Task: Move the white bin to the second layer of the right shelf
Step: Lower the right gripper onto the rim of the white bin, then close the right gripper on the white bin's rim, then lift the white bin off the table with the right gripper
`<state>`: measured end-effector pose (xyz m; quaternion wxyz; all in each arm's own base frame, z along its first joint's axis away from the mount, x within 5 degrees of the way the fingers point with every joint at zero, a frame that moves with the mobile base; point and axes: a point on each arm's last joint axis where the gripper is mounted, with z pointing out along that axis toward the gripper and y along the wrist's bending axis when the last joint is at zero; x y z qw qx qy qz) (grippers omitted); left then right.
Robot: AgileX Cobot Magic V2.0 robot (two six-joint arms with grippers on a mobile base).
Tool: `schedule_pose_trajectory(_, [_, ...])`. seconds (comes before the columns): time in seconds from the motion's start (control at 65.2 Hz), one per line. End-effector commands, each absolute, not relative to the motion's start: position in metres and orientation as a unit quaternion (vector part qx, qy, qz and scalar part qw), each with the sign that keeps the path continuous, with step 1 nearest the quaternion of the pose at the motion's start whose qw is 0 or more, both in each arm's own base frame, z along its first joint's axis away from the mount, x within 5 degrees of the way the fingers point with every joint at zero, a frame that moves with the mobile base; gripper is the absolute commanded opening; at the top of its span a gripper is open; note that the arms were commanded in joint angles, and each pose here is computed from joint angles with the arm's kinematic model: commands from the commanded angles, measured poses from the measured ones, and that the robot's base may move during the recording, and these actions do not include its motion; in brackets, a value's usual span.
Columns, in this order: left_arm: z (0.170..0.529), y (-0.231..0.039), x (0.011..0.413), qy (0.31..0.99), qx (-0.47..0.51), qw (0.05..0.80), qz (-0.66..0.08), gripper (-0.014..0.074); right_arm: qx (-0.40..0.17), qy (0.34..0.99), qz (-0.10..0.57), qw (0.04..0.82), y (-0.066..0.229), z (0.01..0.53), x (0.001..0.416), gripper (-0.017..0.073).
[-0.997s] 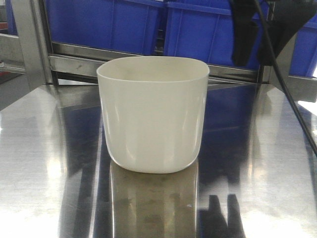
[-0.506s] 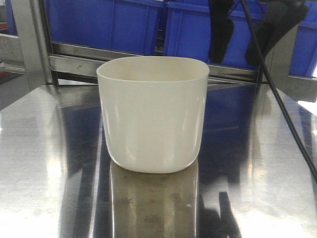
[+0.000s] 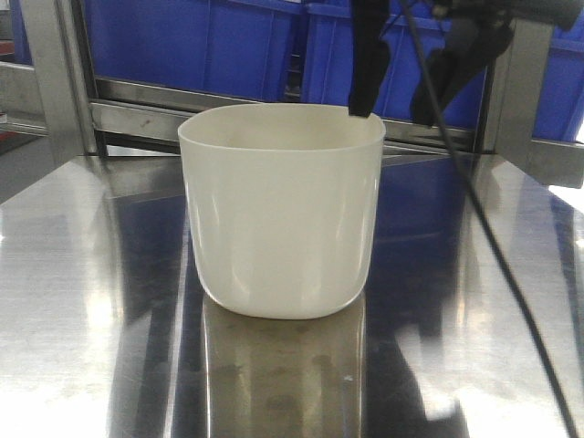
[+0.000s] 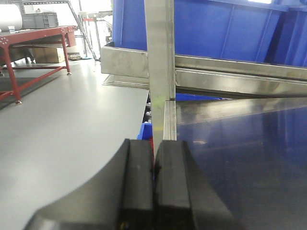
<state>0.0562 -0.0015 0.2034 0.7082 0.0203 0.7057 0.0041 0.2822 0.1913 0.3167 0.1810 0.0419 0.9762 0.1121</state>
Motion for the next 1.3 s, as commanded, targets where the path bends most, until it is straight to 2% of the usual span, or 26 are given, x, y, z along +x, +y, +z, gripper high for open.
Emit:
schedule_pose_trajectory(0.0, [0.199,-0.001,0.056,0.683,0.015,0.730,0.002,0.0085,0.037,0.966,0.135,0.216,0.193,0.334,0.284,0.0383])
schedule_pose_trajectory(0.215, [0.199,-0.001,0.056,0.683,0.015,0.730,0.002,0.0085,0.042,0.980,0.103,0.164,0.198,0.309,0.290,0.0383])
schedule_pose_trajectory(0.675, [0.199,-0.001,0.056,0.683,0.015,0.730,0.002,0.0085,0.041,0.983,0.093,0.154,0.200,0.299,0.294,0.0377])
schedule_pose_trajectory(0.767, [0.199,-0.001,0.056,0.683,0.015,0.730,0.002,0.0085,0.041,0.983,0.094,0.155,0.200,0.300,0.294,0.0316])
schedule_pose_trajectory(0.92, [0.199,-0.001,0.056,0.683,0.015,0.730,0.002,0.0085,0.041,0.981,0.100,0.162,0.200,0.302,0.295,0.0139])
schedule_pose_trajectory(1.027, [0.199,-0.001,0.056,0.683,0.015,0.730,0.002,0.0085,0.042,0.980,0.101,0.164,0.200,0.303,0.294,0.0050])
schedule_pose_trajectory(1.288, [0.199,-0.001,0.056,0.683,0.015,0.730,0.002,0.0085,0.027,0.974,0.111,0.196,0.192,0.325,0.285,0.0050])
